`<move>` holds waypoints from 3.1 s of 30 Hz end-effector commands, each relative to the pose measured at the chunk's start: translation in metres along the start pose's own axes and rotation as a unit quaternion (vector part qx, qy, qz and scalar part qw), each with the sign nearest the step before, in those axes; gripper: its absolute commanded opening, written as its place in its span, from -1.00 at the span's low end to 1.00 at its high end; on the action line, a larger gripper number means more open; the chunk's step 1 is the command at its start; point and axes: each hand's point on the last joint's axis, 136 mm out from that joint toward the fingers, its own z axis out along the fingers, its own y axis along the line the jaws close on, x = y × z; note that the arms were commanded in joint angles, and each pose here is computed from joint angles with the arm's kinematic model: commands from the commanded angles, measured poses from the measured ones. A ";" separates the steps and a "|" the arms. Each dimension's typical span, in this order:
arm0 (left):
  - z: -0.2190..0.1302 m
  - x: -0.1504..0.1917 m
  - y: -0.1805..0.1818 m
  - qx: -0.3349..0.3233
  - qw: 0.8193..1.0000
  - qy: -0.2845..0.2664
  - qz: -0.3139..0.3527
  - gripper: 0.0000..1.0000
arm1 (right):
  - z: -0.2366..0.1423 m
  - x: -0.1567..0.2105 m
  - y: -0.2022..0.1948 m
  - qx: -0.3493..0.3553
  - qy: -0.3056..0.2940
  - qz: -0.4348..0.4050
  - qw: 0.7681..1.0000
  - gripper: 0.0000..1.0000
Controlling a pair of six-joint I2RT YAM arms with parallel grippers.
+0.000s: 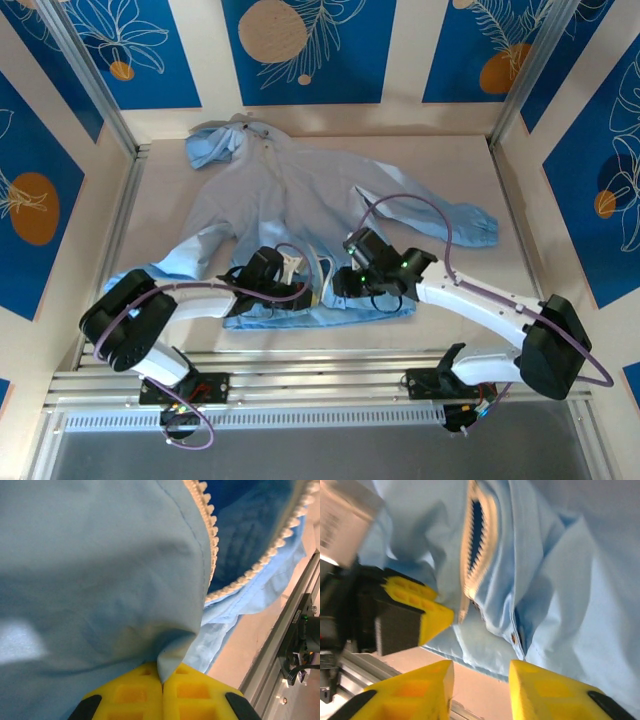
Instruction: Zip up the jacket
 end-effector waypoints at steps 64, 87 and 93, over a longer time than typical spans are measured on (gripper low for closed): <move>-0.157 -0.080 -0.111 0.173 0.936 -0.236 0.197 -1.00 | -0.068 -0.036 0.078 -0.250 -0.123 -0.377 0.883 -1.00; -0.110 -0.047 -0.104 0.153 0.947 -0.198 0.203 -1.00 | -0.096 -0.065 0.087 -0.323 -0.182 -0.368 0.853 -1.00; -0.128 -0.061 -0.116 0.161 0.933 -0.240 0.215 -1.00 | -0.093 -0.050 0.085 -0.329 -0.151 -0.405 0.839 -1.00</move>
